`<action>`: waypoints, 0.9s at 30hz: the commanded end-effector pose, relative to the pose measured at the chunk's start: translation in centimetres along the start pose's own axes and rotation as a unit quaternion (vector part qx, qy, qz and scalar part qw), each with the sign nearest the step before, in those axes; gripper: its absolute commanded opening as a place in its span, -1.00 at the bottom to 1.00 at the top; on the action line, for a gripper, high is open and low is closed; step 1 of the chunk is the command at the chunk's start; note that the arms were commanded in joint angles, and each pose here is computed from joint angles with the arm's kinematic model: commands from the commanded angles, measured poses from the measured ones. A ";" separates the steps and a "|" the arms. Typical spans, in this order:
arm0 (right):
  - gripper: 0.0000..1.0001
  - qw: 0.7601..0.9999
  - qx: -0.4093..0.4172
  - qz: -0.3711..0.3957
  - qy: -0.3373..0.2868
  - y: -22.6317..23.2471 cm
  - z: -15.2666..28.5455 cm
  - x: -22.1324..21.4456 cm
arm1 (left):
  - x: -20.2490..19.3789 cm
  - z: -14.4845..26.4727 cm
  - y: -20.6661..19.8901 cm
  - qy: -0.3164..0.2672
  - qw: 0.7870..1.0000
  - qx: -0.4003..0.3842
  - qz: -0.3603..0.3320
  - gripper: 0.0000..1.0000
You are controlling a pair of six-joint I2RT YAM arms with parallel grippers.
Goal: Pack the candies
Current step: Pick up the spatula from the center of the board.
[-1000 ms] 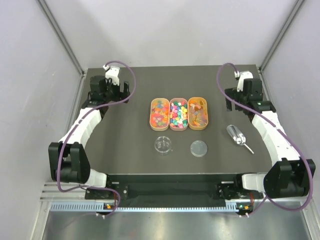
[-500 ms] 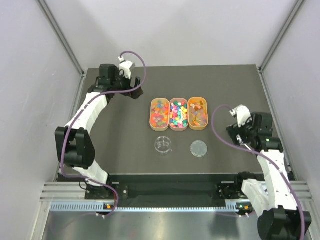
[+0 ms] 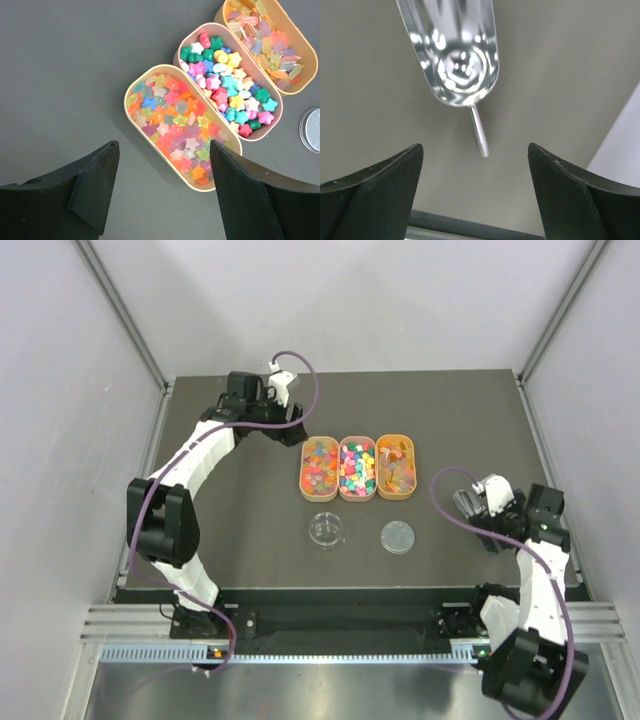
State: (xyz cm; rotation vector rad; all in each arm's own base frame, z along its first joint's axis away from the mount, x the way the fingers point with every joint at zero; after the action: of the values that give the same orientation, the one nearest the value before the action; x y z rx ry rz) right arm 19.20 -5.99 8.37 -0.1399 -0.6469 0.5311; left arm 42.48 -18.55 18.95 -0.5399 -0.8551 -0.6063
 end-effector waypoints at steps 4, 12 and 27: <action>0.54 0.997 0.065 0.045 0.011 -0.6 -1.1 -1.6 | 2.5 0.0 -0.5 -0.027 0.999 0.007 -0.034 0.57; 0.49 0.995 0.079 0.056 0.033 -1.5 -1.7 -3.5 | 2.7 -0.4 0.1 -0.028 0.998 0.028 -0.039 0.59; 0.15 0.994 0.102 0.041 0.019 -3.3 -3.2 -3.1 | 2.4 -1.9 -1.6 -0.018 0.998 0.013 -0.057 0.50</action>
State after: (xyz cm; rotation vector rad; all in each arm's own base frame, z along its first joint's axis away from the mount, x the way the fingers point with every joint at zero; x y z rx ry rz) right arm 18.58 -9.81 3.81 0.0270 -0.4672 0.6302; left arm 42.32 -20.31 18.41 -0.4821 -0.8554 -0.6462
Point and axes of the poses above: each gripper's point midway between its finger pads, its own z axis back along the fingers, its own y axis along the line the jaws close on, x = y × z, the point moved 1 cm from there along z, back along the fingers
